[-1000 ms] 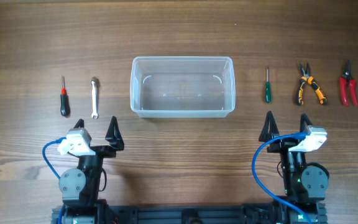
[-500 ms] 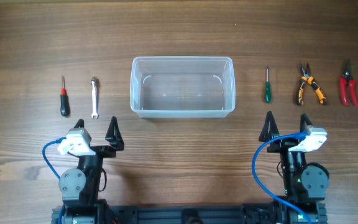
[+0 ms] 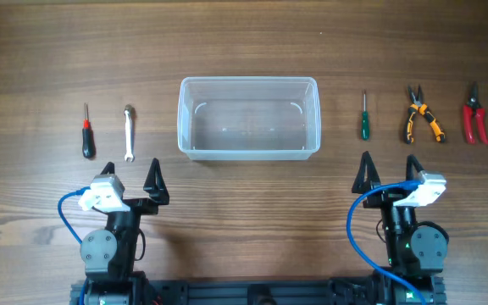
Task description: Pack container
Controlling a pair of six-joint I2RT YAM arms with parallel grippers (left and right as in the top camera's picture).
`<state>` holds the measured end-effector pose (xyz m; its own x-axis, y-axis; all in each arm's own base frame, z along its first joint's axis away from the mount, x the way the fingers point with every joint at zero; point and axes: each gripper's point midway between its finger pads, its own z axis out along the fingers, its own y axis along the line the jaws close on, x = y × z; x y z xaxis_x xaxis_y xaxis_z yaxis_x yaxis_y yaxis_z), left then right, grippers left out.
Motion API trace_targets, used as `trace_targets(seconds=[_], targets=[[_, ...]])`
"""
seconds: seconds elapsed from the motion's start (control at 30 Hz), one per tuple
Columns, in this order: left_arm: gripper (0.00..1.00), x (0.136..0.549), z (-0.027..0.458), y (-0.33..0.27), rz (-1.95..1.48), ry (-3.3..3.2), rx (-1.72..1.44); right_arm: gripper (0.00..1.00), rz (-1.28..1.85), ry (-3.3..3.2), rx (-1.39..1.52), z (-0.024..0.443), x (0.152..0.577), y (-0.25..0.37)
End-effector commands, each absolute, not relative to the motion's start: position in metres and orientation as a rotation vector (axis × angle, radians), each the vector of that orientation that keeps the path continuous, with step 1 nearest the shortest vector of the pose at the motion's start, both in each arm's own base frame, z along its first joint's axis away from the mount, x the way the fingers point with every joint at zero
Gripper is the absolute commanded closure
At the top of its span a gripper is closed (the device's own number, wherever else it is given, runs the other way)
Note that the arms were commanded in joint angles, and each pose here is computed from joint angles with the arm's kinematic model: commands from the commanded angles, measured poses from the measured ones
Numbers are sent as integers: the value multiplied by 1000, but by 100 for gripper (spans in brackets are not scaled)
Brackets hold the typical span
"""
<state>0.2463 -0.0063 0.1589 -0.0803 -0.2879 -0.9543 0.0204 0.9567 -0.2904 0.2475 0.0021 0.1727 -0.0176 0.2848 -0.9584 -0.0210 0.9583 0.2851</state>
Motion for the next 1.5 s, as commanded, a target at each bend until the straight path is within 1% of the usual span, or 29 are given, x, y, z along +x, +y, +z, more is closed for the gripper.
trace_targets(seconds=[0.0, 0.13, 0.27, 0.37, 0.47, 0.7, 0.87, 1.0, 1.1, 1.2, 1.37, 1.47], targets=[[0, 246, 157, -4, -256, 1637, -225, 0, 359, 1562, 175, 178, 246, 18], [0, 246, 157, -4, -256, 1637, -225, 0, 336, 1545, 126, 188, 244, 21], [0, 246, 157, -4, -256, 1637, -225, 0, 321, 1502, 168, 208, 242, 13], [0, 246, 157, -4, -256, 1637, -225, 0, 259, 1472, 211, 226, 240, 1], [0, 246, 157, -4, -256, 1637, -225, 0, 155, 1473, 165, 247, 237, -5], [0, 246, 157, -4, -256, 1637, -225, 0, -74, 1632, 112, 287, 239, -22], [0, 246, 157, -4, -256, 1637, -225, 0, -76, 1847, 102, 299, 254, -20], [0, 246, 157, -4, -256, 1637, -225, 0, -90, 2048, 22, 299, 274, -16], [0, 246, 157, -4, -256, 1637, -225, 0, -31, 2259, -71, 287, 292, -6], [0, 246, 157, -4, -256, 1637, -225, 0, 50, 2426, -89, 274, 309, -2], [0, 246, 157, -4, -256, 1637, -225, 0, 58, 2590, -105, 251, 339, -8], [0, 246, 157, -4, -256, 1637, -225, 0, 65, 2644, -107, 238, 348, -9]])
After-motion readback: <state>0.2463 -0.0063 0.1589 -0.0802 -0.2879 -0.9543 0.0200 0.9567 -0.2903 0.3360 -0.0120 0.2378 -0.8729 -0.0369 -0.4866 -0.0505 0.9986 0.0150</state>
